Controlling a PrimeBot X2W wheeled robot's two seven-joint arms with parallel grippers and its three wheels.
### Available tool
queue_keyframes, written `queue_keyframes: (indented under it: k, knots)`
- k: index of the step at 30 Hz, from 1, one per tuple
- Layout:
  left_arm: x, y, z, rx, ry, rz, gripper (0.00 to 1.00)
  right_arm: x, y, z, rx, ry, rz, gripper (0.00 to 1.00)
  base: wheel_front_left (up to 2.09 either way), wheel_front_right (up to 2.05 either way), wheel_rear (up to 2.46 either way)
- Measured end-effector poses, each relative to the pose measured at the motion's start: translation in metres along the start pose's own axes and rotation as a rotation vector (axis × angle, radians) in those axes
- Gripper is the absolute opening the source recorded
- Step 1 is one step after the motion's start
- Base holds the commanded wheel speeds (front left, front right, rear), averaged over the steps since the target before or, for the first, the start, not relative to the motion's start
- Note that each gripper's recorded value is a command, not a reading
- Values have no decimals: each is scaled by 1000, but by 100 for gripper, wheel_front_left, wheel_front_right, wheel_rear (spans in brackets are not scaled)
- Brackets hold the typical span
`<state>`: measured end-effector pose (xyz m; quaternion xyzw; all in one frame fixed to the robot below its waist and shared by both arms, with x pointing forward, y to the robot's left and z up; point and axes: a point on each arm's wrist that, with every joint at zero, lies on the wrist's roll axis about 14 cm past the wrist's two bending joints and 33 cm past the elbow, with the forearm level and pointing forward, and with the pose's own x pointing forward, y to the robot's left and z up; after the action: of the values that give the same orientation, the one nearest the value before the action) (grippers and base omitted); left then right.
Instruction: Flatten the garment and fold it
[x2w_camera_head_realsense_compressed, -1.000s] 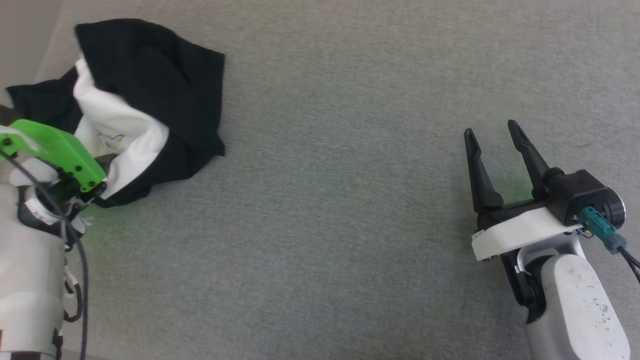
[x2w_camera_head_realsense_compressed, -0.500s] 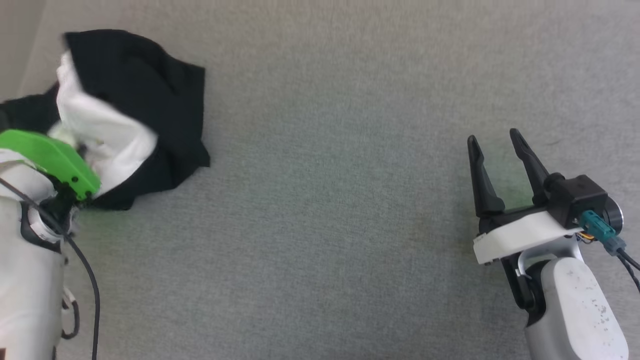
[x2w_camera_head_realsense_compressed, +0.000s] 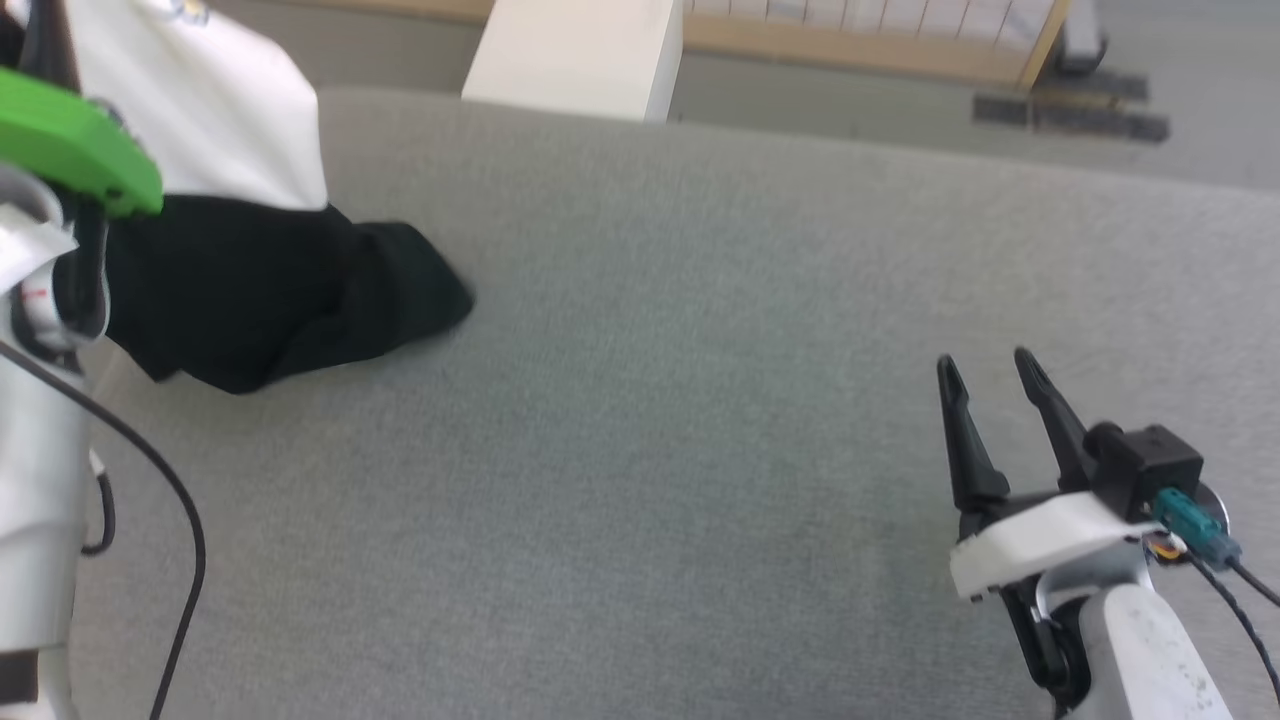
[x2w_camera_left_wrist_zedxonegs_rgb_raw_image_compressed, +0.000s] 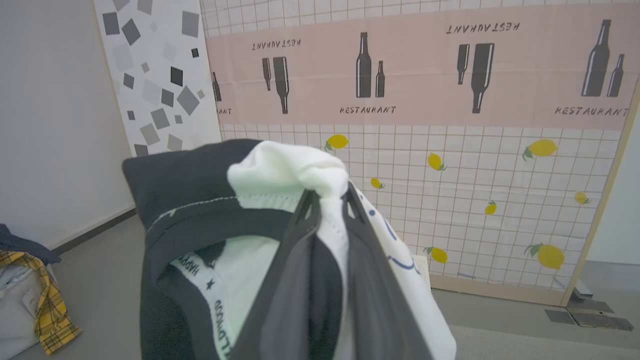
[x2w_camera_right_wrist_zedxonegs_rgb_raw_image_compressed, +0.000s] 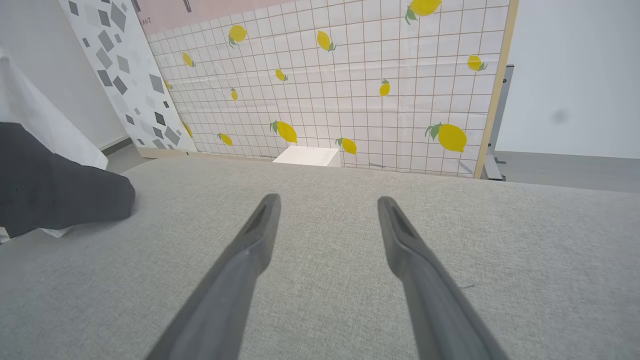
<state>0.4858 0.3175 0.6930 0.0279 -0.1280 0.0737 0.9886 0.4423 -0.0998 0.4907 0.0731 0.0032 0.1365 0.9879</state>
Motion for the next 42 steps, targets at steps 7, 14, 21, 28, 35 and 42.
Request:
queue_keyframes:
  k: [7,14,21,28,35,42]
  knots:
    - [4,-63,93,1,-250,-165,0,-29,-18,23,-20,-47,-65,100,0,0,0]
    - [8,-149,151,-111,-395,-354,0,-56,-44,37,-36,-77,-154,100,0,0,0]
    - [-6,-242,177,-295,-444,-563,0,-89,-70,48,-49,-96,-251,100,0,0,0]
    - [-32,-331,145,-414,-308,-763,0,-115,-88,53,-56,-105,-329,100,0,0,0]
    - [-69,-391,7,-370,124,-867,0,-131,-99,49,-57,-92,-378,100,0,0,0]
    - [-147,-386,-162,-143,709,-883,0,-134,-102,44,-51,-77,-391,100,0,0,0]
